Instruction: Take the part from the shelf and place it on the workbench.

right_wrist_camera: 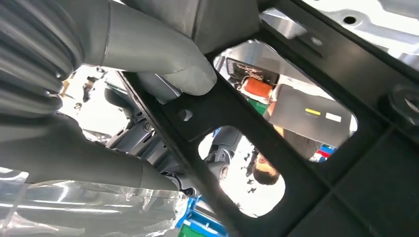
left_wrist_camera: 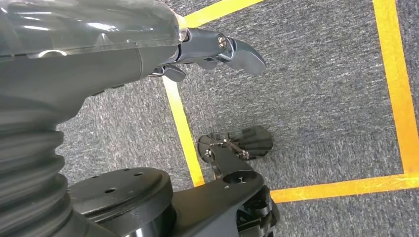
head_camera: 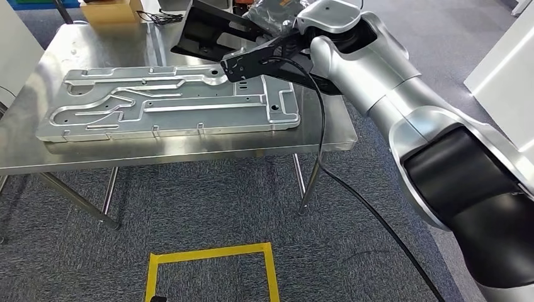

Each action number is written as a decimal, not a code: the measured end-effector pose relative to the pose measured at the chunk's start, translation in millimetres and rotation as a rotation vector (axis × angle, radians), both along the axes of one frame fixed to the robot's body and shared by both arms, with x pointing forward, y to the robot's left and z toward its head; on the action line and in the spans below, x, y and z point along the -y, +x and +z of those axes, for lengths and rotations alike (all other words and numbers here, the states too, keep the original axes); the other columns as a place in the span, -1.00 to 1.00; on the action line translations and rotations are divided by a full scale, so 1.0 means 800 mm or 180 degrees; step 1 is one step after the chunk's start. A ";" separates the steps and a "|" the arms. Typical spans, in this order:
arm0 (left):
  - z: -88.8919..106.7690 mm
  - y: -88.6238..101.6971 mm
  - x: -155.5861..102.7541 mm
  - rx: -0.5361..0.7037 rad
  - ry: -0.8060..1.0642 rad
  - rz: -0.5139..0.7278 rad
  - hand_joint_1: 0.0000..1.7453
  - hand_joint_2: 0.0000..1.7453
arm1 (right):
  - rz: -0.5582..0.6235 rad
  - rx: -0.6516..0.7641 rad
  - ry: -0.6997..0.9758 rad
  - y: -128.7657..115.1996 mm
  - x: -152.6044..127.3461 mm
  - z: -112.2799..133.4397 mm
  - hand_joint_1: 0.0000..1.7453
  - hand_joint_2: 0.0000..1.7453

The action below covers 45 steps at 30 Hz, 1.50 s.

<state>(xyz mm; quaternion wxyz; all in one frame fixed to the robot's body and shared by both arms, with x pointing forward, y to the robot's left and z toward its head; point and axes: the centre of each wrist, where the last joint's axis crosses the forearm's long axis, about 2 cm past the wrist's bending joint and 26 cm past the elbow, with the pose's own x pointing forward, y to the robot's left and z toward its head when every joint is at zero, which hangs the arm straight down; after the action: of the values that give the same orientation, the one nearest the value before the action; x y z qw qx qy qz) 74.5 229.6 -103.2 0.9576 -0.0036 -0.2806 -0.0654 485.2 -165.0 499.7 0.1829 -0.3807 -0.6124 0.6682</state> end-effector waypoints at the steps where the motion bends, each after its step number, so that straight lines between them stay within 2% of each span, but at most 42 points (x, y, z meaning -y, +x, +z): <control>1: 0.000 0.000 0.000 -0.0001 0.0000 0.0001 -1.00 1.00 | -0.0004 0.0003 -0.0012 0.000 -0.001 0.001 1.00 1.00; 11: 0.000 -0.001 0.001 -0.0006 -0.0064 -0.0026 -1.00 1.00 | -0.0163 0.0000 -0.0153 0.003 0.001 0.005 1.00 1.00; 26: 0.000 -0.001 0.002 -0.0096 -0.0169 -0.0012 -1.00 1.00 | -0.0138 -0.0011 -0.0186 0.003 0.001 0.009 1.00 1.00; 32: -0.001 -0.008 0.003 -0.0136 -0.0189 0.0011 -1.00 1.00 | -0.0169 -0.0060 -0.0211 0.008 0.008 -0.004 1.00 1.00; 41: -0.002 -0.009 0.001 -0.0173 -0.0188 0.0015 -1.00 1.00 | -0.0162 -0.0065 -0.0141 0.010 0.018 -0.004 1.00 1.00; 45: -0.003 -0.016 0.000 -0.0203 -0.0183 0.0018 -1.00 1.00 | -0.0151 -0.0139 -0.0134 0.012 0.018 -0.017 1.00 1.00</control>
<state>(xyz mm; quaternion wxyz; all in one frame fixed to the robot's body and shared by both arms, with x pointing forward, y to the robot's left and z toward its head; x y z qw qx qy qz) 62.0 229.5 -105.4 0.9657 -0.0324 -0.2517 -0.0545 495.0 -179.3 486.2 0.2039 -0.3842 -0.5849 0.6846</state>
